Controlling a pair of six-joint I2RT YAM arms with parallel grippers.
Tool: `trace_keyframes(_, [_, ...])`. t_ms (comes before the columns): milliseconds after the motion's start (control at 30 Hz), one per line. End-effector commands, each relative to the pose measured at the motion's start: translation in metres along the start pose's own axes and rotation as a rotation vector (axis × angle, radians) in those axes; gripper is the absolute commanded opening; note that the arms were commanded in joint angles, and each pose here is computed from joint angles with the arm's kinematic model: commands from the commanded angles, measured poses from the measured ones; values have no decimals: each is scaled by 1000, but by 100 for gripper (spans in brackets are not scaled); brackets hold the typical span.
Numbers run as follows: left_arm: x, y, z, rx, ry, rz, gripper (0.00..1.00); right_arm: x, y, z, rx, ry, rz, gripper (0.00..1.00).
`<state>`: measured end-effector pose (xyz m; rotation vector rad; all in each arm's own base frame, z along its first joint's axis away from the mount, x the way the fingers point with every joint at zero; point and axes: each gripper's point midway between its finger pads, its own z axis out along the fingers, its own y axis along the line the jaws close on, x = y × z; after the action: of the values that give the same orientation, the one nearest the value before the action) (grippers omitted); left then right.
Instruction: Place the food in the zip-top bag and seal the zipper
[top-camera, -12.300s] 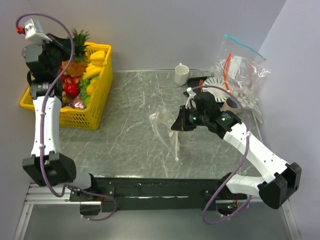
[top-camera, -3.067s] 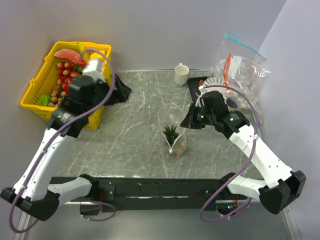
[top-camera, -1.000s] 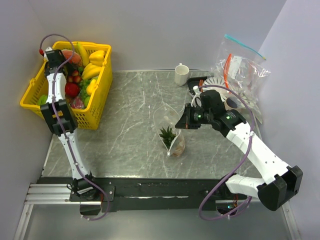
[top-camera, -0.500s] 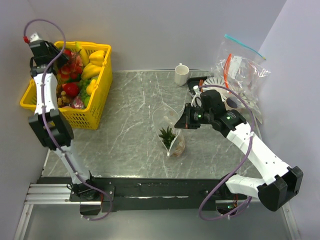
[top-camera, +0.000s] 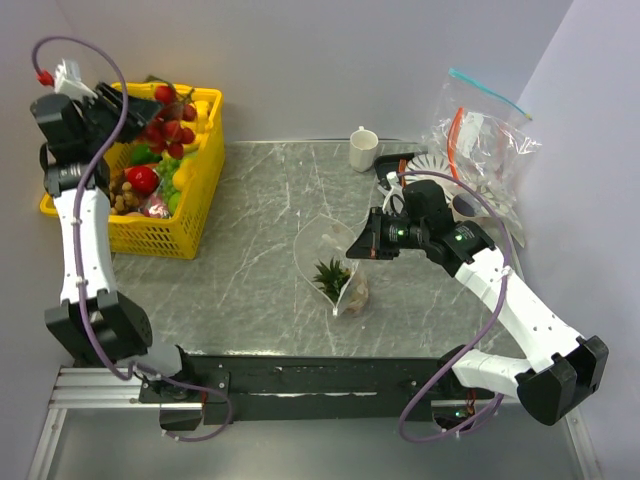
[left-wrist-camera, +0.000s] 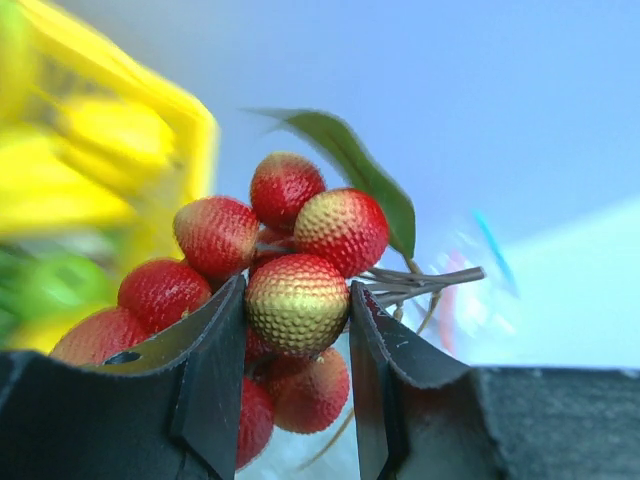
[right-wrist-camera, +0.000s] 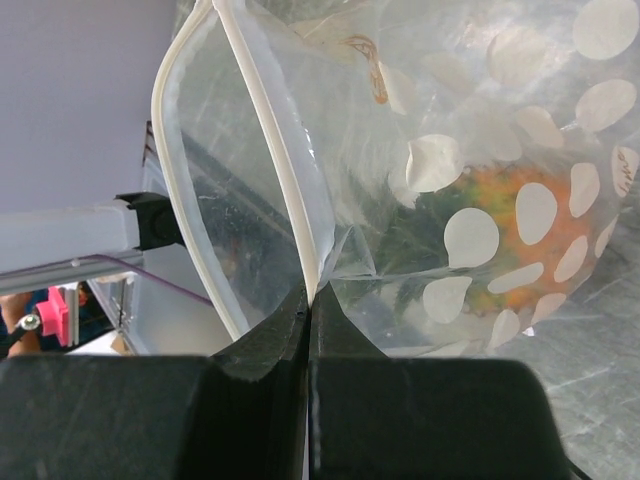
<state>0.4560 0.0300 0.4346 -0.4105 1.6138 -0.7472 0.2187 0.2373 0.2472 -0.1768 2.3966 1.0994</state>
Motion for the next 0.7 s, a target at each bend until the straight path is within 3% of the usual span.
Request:
trace_keyframes(0, [18,-98,-52,366,34,-53,6,-12,28,-14,-96,-49,-32,0])
trace_keyframes(367, [94,-200,-144,661,149,-138,6,-11,28,-10,-107,-46,-7,0])
trace_keyframes(500, [130,-212,-172,746,187,-266,7,-11,28,-10,-106,-47,-4,0])
trace_keyframes(667, [139,-229,-202,865,178,-342,7,-11,29,-12,-107,-49,-9,0])
